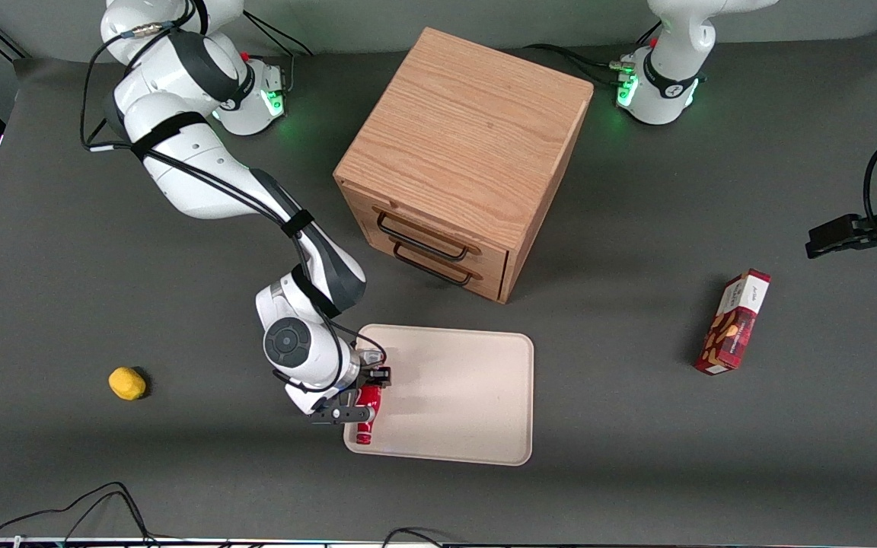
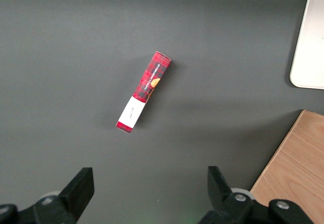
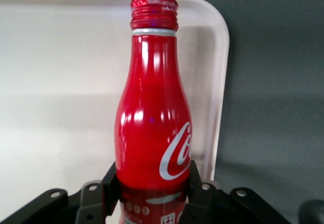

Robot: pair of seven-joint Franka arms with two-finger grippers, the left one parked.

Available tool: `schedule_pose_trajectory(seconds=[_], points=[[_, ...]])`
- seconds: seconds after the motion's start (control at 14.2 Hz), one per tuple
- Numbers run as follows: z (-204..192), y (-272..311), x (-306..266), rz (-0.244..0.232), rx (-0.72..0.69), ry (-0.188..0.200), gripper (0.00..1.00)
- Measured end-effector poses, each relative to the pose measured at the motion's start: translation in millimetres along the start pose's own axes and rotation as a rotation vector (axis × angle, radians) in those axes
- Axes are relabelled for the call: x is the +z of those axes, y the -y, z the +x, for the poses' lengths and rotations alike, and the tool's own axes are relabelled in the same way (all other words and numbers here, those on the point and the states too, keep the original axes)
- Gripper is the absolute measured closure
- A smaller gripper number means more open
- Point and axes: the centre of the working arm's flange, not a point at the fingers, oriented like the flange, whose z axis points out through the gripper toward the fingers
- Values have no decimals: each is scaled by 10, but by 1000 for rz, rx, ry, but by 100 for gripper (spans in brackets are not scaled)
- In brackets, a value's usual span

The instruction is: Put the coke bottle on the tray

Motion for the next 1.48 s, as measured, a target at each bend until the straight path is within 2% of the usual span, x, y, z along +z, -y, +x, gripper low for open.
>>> schedule_pose_trajectory(seconds=[0.28,0.35,0.56,0.77,0.98,1.12,1.34,1.48], points=[[25,-6,-18,-20,-6,-31,3],[39,-12,-42,-20,-1,-38,0],[122,-49,-405,-35,9,-52,0],[222,-294,-1394,-89,48,-34,0],[161,-745,-2437,-70,107,-49,0],[-54,-1059,-2903,-50,127,-43,0],[-524,-1465,-3439,-73,148,-49,0],[-906,-1674,-3710,-73,169,-45,0]])
